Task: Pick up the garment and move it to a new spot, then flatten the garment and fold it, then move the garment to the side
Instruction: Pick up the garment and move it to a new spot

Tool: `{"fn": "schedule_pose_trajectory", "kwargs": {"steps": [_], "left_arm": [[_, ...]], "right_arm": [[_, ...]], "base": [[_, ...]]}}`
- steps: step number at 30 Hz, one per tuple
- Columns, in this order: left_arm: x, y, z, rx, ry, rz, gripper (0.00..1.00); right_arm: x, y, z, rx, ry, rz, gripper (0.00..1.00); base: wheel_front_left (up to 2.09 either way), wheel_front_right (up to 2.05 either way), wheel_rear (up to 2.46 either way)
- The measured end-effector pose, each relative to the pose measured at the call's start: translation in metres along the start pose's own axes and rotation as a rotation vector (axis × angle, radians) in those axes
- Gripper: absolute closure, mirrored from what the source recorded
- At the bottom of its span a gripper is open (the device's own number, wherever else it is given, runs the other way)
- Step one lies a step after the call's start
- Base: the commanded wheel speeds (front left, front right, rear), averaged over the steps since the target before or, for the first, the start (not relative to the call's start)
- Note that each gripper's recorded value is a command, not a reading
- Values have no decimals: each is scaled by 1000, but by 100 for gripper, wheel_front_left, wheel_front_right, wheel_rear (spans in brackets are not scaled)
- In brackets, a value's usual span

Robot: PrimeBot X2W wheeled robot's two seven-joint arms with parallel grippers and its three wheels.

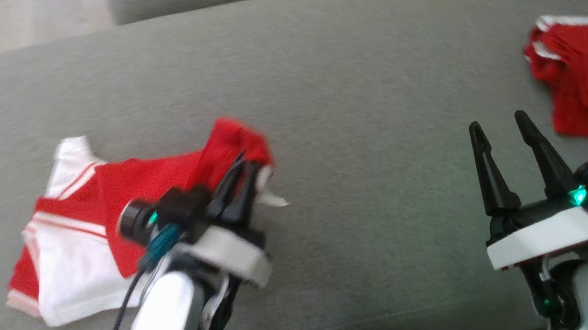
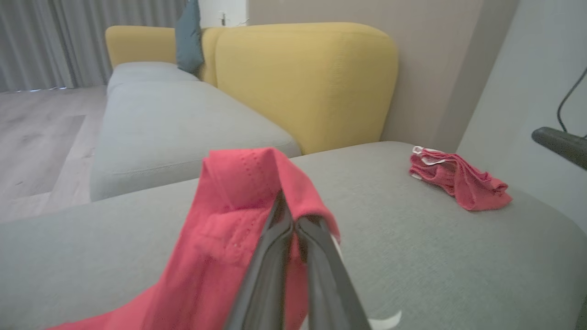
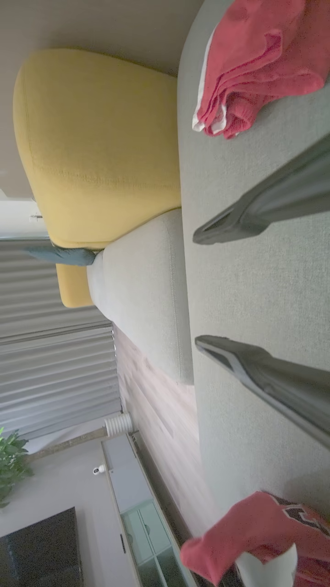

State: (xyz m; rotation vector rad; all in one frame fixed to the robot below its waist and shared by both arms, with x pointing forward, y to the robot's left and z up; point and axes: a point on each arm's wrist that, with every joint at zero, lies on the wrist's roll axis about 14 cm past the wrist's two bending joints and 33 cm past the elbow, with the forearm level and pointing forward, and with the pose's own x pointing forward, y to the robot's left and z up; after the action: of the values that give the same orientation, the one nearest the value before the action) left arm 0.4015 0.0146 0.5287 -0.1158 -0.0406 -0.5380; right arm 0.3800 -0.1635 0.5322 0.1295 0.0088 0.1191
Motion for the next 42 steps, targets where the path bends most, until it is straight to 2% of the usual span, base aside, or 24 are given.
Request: {"fn": "schedule_pose_trajectory", "kwargs": {"steps": [6,7,12,22,23,24,25,30,34,37,42], "left_arm": [[56,-60,23,14,-97,-238,100],[70,-77,28,11,-122,-309,100],[87,-114,13,-16,-114,-452,100],[75,-144,-96,-31,245,-584,100],[75,-144,-96,-31,245,-584,88],[72,-144,-101,-30,265,-586,25],[70,-145,-102,-26,268,-592,0],[64,-154,-80,-17,186,-623,0],[62,-147,-47,-23,60,-593,0],[58,-122,-33,-30,8,-486,0],[50,-43,-24,-8,-24,-195,0]], "right_arm": [[-13,-31,-9,13,19,-103,0],[-16,-41,-15,13,32,-136,0],[-16,-62,-24,12,53,-200,0],[-10,-76,-49,23,104,-240,0],[-10,-76,-49,23,104,-240,0],[-10,-75,-50,27,106,-239,0],[-10,-75,-51,31,108,-238,0],[-10,-71,-50,39,98,-225,0],[-7,-65,-43,38,76,-204,0],[-3,-57,-38,27,63,-177,0],[4,-43,-32,13,58,-128,0]], "base": [[0,0,0],[0,0,0],[0,0,0],[0,0,0],[0,0,0],[0,0,0],[0,0,0],[0,0,0],[0,0,0],[0,0,0],[0,0,0]]}}
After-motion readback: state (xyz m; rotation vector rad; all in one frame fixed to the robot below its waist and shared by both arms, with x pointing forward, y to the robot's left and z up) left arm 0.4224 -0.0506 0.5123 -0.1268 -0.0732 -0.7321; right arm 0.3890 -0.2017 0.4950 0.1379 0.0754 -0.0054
